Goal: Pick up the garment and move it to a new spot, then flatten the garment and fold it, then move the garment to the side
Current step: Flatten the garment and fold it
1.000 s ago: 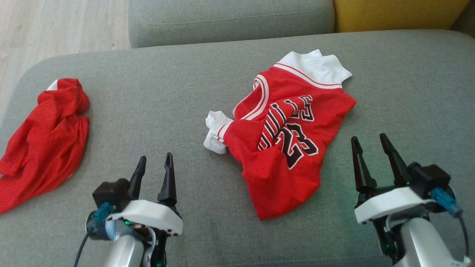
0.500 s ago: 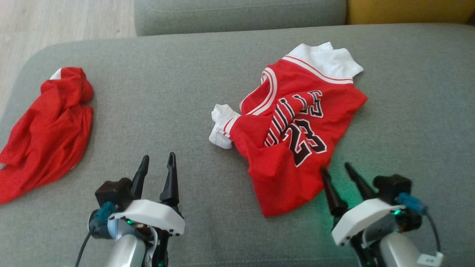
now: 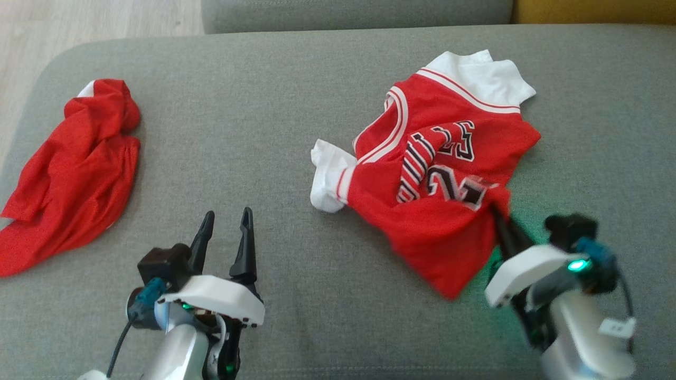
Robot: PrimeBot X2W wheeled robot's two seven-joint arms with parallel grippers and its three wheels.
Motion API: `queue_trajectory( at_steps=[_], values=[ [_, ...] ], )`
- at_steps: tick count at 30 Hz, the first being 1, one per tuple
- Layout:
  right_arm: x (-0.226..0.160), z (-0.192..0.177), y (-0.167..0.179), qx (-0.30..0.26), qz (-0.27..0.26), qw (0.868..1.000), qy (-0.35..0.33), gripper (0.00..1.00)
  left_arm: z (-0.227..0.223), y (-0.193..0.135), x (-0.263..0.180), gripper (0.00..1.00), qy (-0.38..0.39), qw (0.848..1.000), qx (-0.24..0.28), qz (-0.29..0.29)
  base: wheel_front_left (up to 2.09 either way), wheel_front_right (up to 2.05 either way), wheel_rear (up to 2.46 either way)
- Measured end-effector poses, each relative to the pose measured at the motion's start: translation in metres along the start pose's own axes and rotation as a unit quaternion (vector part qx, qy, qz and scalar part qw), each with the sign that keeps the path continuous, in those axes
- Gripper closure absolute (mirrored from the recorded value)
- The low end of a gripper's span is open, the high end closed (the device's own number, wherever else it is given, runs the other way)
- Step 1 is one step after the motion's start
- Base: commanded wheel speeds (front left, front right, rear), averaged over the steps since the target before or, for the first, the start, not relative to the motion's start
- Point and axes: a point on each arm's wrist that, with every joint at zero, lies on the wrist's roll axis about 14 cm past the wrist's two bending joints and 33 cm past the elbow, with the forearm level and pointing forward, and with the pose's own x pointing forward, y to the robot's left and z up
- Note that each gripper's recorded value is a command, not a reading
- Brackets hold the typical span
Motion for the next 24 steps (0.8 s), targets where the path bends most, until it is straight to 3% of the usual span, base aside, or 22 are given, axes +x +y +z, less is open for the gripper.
queue_trajectory(
  at_steps=[5, 7, 11, 15, 19, 24],
  values=[
    [0.003, 0.04, -0.027, -0.045, -0.033, 0.997, -0.046, 1.0, 0.004, -0.001, -0.001, 0.0, -0.006, 1.0, 0.0, 0.0, 0.0, 0.0, 0.0],
    [0.002, 0.066, -0.042, -0.088, -0.046, 0.993, -0.07, 1.0, 0.006, -0.002, -0.002, 0.0, -0.009, 1.0, -0.001, -0.001, 0.0, 0.0, 0.0],
    [-0.002, 0.125, -0.069, -0.176, -0.077, 0.975, -0.111, 1.0, 0.008, -0.004, -0.005, 0.0, -0.012, 1.0, -0.008, -0.002, 0.0, 0.0, 0.0],
    [-0.001, 0.183, -0.073, -0.266, -0.091, 0.95, -0.132, 1.0, 0.011, 0.003, -0.008, 0.0, -0.016, 1.0, -0.012, 0.01, 0.0, 0.0, 0.0],
    [0.013, 0.179, -0.065, -0.319, -0.08, 0.94, -0.092, 1.0, 0.01, 0.009, -0.011, 0.0, -0.015, 1.0, -0.011, 0.02, 0.0, 0.0, 0.0],
    [0.035, 0.127, -0.057, -0.32, -0.047, 0.946, -0.018, 1.0, 0.005, 0.015, -0.012, 0.0, -0.007, 0.999, -0.012, 0.029, 0.0, 0.0, 0.0]
  ],
)
